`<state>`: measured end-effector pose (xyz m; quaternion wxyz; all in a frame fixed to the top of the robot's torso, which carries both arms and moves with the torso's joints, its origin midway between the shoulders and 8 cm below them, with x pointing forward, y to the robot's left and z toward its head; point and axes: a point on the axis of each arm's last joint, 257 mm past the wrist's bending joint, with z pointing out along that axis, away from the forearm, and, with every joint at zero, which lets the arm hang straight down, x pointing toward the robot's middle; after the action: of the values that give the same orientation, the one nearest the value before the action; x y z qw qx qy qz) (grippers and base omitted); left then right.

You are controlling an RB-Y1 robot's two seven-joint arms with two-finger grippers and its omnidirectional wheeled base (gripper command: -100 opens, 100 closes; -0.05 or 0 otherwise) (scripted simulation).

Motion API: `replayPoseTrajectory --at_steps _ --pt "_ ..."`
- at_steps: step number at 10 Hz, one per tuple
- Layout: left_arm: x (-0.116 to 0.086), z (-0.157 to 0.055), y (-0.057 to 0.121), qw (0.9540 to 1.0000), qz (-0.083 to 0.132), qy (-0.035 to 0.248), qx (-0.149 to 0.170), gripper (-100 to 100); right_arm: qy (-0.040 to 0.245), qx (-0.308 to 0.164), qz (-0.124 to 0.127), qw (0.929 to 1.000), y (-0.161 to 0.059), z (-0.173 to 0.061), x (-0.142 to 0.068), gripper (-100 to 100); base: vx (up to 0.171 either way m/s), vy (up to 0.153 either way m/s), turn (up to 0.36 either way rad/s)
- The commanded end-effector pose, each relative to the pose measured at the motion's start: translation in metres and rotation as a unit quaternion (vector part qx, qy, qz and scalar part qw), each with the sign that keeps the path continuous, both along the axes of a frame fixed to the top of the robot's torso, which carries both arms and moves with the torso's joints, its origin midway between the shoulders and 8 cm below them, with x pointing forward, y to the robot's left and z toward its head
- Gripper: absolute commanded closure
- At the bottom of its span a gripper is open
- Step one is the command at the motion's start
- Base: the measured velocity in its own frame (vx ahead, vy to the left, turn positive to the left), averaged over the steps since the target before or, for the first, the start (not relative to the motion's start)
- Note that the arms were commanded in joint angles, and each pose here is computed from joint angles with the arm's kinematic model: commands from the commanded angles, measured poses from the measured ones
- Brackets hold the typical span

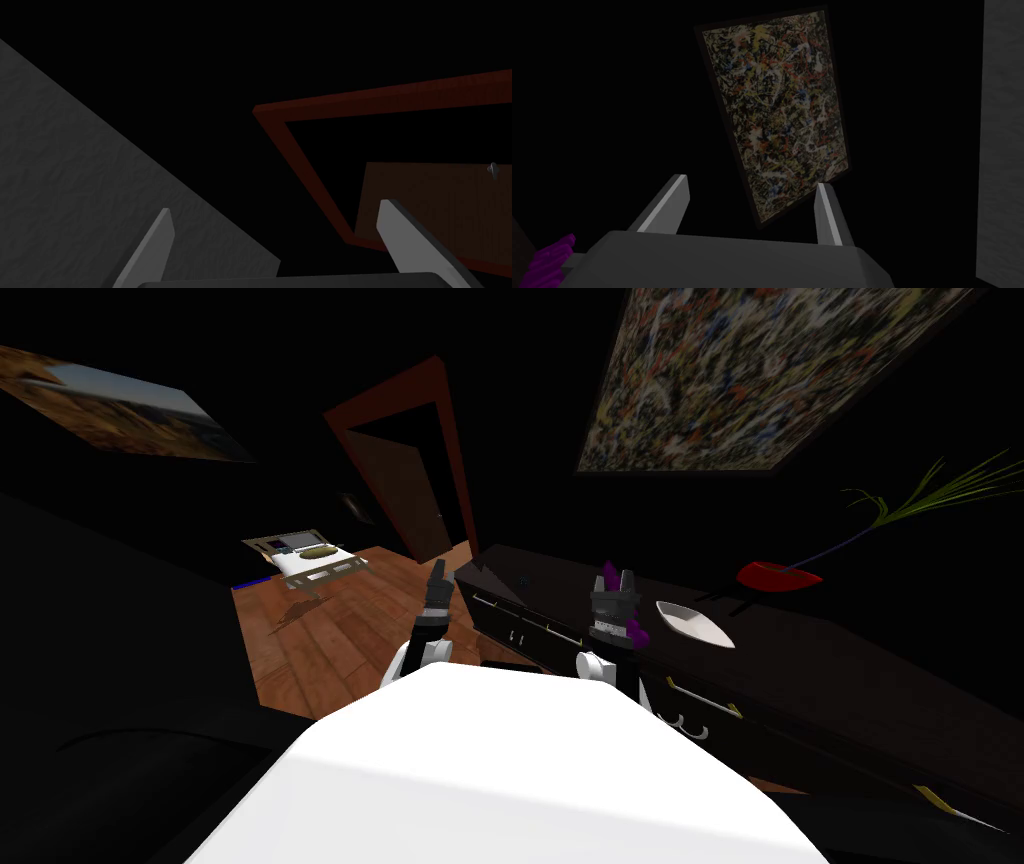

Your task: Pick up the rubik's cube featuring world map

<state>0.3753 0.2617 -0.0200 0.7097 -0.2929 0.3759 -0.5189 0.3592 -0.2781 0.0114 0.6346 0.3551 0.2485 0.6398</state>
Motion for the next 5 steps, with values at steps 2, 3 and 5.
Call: replayPoseTrajectory --at_steps 2,3,5 --pt "0.000 0.000 0.000 1.0000 0.000 0.000 0.000 0 0.003 -0.031 0.023 0.9993 0.014 -0.001 0.003 -100 -0.032 0.020 0.047" --pt "0.000 0.000 0.000 1.0000 0.000 0.000 0.000 0 0.004 -0.044 0.034 0.9985 0.021 -0.003 0.004 -100 -0.064 0.038 0.090" --pt "0.000 0.000 0.000 1.0000 0.000 0.000 0.000 0 0.008 -0.066 0.051 0.9965 0.030 -0.007 0.006 -100 -0.047 0.026 0.032"
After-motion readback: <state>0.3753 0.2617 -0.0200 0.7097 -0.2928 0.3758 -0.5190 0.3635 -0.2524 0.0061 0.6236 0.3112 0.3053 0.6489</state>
